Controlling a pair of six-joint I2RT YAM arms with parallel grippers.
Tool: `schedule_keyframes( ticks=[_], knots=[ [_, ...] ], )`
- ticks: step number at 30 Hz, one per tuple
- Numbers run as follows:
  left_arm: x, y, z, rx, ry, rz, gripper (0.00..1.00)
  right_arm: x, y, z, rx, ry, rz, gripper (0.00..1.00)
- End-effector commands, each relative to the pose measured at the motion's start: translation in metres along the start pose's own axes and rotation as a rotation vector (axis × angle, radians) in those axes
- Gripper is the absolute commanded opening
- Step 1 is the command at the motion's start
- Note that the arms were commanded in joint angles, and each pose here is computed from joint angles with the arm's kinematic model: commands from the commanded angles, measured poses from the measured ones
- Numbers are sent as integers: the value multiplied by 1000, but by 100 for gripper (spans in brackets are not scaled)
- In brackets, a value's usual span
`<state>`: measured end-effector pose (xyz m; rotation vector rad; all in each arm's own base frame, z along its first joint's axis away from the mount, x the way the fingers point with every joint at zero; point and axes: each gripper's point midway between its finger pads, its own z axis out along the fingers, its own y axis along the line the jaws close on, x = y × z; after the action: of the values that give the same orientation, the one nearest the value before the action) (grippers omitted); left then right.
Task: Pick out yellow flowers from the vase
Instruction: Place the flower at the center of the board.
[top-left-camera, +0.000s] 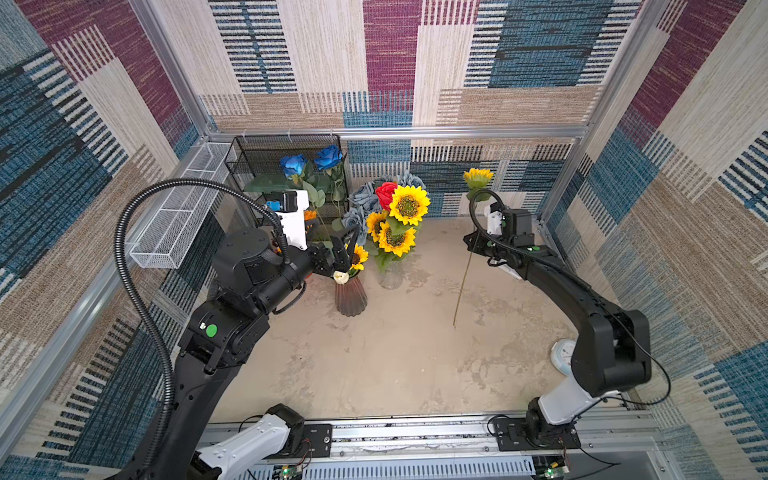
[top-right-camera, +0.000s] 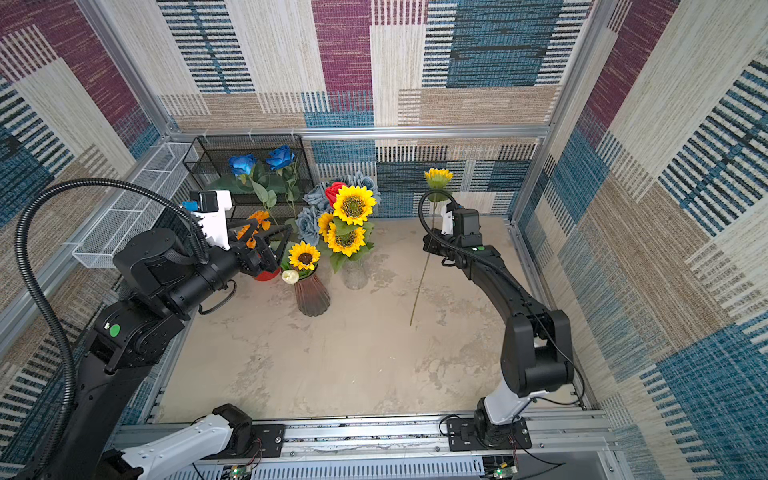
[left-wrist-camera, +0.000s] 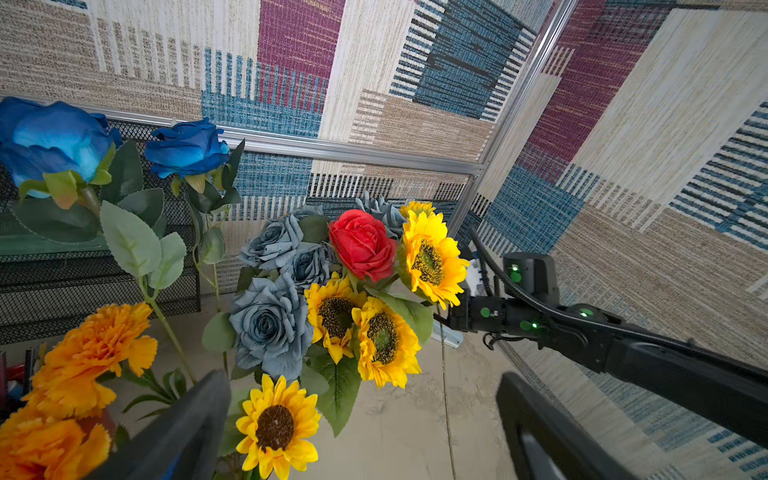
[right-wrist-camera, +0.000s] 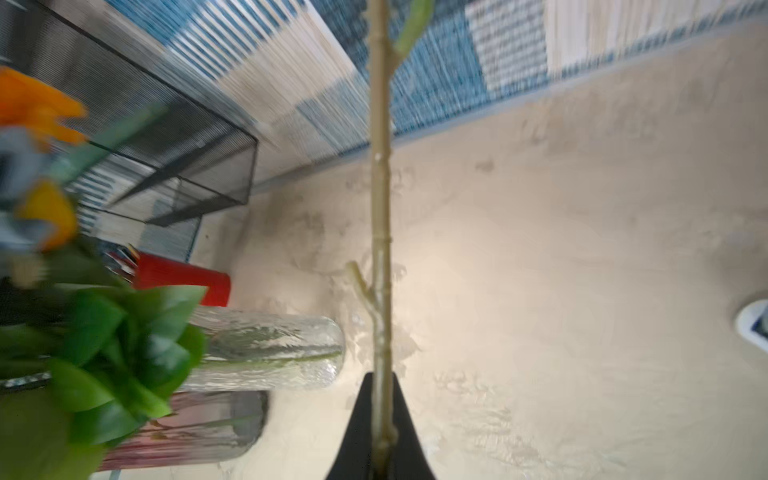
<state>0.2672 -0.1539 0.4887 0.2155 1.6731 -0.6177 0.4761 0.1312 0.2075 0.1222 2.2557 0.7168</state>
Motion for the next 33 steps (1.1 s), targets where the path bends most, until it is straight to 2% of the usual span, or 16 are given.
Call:
schedule_keyframes(
  ticks=[1, 8, 14, 22, 23, 25, 27, 30, 33],
  knots=[
    [-6, 1, -1, -9, -27, 18, 100, 35, -16, 24, 26, 195, 13, 0],
    [-8, -1, -1, 3, -32, 21, 100, 84, -45, 55, 140, 378, -7, 0],
    [-2, -3, 6, 17, -16, 8, 100, 117, -54, 57, 188, 405, -12, 0],
    [2, -3, 12, 24, -5, 4, 100, 142, -58, 49, 205, 441, -20, 1],
    [2, -3, 13, 26, -6, 3, 100, 142, -60, 49, 210, 436, -19, 7],
    [3, -4, 14, 30, -5, -3, 100, 144, -62, 49, 218, 438, -26, 30],
    [4, -4, 14, 32, -2, -2, 100, 145, -63, 49, 226, 439, -34, 43],
    [2, -4, 13, 31, -2, -3, 100, 146, -60, 48, 226, 439, -43, 59],
    [1, -4, 12, 29, -8, -1, 100, 139, -51, 43, 212, 408, -57, 63]
  ],
)
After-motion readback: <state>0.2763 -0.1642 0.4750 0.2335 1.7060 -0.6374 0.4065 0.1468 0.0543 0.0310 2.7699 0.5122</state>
